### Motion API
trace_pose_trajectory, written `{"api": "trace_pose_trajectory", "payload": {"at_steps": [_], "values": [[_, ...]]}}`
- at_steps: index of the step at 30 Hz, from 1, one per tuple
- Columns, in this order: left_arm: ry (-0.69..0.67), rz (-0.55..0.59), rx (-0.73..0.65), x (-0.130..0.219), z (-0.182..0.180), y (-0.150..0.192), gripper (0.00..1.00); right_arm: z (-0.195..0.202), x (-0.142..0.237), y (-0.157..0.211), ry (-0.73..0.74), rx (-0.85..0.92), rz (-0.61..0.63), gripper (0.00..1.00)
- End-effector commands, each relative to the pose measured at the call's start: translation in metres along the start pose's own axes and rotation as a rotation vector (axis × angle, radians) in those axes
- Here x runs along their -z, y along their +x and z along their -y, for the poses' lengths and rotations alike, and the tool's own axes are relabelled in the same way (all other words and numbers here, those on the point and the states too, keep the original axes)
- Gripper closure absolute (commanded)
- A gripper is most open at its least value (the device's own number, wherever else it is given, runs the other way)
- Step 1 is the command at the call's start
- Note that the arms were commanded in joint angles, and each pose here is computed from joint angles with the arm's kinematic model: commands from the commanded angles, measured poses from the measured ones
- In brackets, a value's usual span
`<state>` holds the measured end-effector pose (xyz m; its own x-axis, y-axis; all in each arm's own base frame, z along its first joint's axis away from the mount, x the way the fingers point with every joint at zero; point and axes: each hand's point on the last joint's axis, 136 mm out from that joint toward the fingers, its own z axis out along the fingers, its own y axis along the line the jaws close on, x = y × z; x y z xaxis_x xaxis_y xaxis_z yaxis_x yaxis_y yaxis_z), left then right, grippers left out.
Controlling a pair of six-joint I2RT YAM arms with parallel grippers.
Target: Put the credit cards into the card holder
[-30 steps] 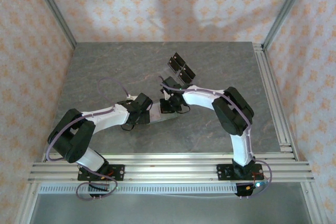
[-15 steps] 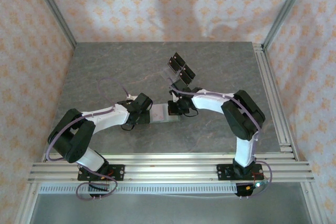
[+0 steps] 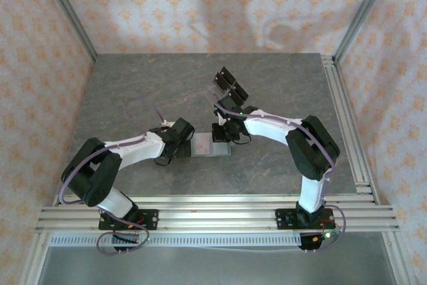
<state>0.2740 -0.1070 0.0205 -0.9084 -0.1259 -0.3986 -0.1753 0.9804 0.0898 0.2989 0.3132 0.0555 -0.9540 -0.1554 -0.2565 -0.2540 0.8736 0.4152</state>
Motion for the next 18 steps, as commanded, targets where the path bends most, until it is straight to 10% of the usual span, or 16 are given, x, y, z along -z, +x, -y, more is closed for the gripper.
{"api": "trace_pose_trajectory", "payload": {"at_steps": [1,18], "values": [[0.005,-0.001,0.003,-0.001,0.004,-0.005,0.00,-0.012,0.001,0.003,-0.008,0.023,-0.019,1.00],[0.008,-0.005,0.002,-0.003,0.002,-0.001,0.00,-0.005,-0.025,0.016,0.021,0.007,-0.059,1.00]]}}
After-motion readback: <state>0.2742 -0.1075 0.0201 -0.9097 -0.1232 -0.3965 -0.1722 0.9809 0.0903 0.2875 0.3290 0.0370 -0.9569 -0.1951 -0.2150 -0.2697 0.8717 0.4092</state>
